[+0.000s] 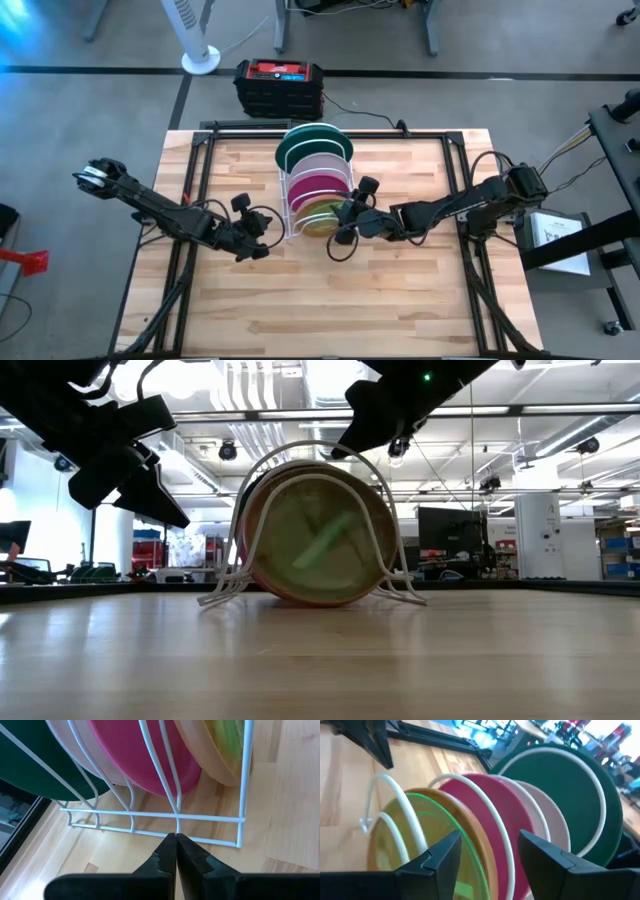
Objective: Sort dishes
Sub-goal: Put the light green plate in the dish rack, then return to Home Position
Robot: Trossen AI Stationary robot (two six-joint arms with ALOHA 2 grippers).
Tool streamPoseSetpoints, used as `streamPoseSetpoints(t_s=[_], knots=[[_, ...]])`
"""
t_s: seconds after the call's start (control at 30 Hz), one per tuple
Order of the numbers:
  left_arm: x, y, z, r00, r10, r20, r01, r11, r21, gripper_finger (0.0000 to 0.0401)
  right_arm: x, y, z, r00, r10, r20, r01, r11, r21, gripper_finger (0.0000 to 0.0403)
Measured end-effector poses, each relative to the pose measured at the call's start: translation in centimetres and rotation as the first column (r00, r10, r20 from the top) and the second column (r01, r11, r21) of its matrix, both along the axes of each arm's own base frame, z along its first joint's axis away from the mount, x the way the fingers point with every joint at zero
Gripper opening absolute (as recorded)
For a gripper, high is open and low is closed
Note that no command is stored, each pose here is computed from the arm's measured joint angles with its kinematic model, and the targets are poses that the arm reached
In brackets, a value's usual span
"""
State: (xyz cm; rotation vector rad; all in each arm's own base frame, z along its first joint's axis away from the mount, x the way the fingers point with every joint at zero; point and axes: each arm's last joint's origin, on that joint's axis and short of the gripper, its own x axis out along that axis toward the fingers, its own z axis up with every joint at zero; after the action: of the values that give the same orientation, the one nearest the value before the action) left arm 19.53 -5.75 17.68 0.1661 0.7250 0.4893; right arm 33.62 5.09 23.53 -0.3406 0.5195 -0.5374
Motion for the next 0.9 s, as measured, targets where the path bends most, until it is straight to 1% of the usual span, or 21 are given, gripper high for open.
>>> streamPoseSetpoints(t_s=[0.2,0.4,0.5,0.6,0.67,0.73,0.8,0.83,0.9], knots=[[0.0,0.0,0.0,1.0,0.0,0.0,0.0,1.0,0.0,0.0,-0.1,-0.1,0.0,1.0,-0.007,-0.001,0.007,1.0,0.015,0.0203],[0.0,0.0,0.0,1.0,0.0,0.0,0.0,1.0,0.0,0.0,-0.3,-0.1,0.4,1.0,-0.007,0.009,0.007,1.0,0.011,0.0211],[0.0,0.0,0.0,1.0,-0.005,-0.001,0.005,1.0,-0.006,0.0,-0.4,0.1,1.4,1.0,0.001,0.022,-0.001,1.0,0.006,0.0211],[0.2,-0.3,0.2,0.999,-0.033,-0.003,0.033,0.999,-0.042,0.0,-0.7,0.7,2.8,0.999,0.024,0.037,-0.024,1.0,0.003,0.0211],[0.5,-0.7,1.0,0.998,-0.06,0.014,0.06,0.996,-0.072,0.0,-1.2,1.3,3.6,0.998,0.045,0.031,-0.045,0.999,0.002,0.021],[0.6,-1.4,1.9,0.995,-0.097,0.016,0.098,0.991,-0.093,0.0,-2.0,2.1,4.7,0.996,0.076,0.051,-0.077,0.997,0.007,0.0208],[0.6,-2.6,3.3,0.987,-0.155,0.032,0.157,0.984,-0.087,0.0,-3.1,3.1,5.7,0.991,0.114,0.073,-0.116,0.993,0.011,0.0205],[0.4,-3.4,4.1,0.98,-0.191,0.054,0.195,0.978,-0.069,0.0,-4.0,3.5,6.1,0.988,0.135,0.08,-0.137,0.99,0.015,0.0204],[-0.5,-5.2,5.9,0.965,-0.239,0.111,0.238,0.971,0.026,0.0,-6.1,4.3,6.7,0.983,0.163,0.09,-0.167,0.985,0.035,0.0202]])
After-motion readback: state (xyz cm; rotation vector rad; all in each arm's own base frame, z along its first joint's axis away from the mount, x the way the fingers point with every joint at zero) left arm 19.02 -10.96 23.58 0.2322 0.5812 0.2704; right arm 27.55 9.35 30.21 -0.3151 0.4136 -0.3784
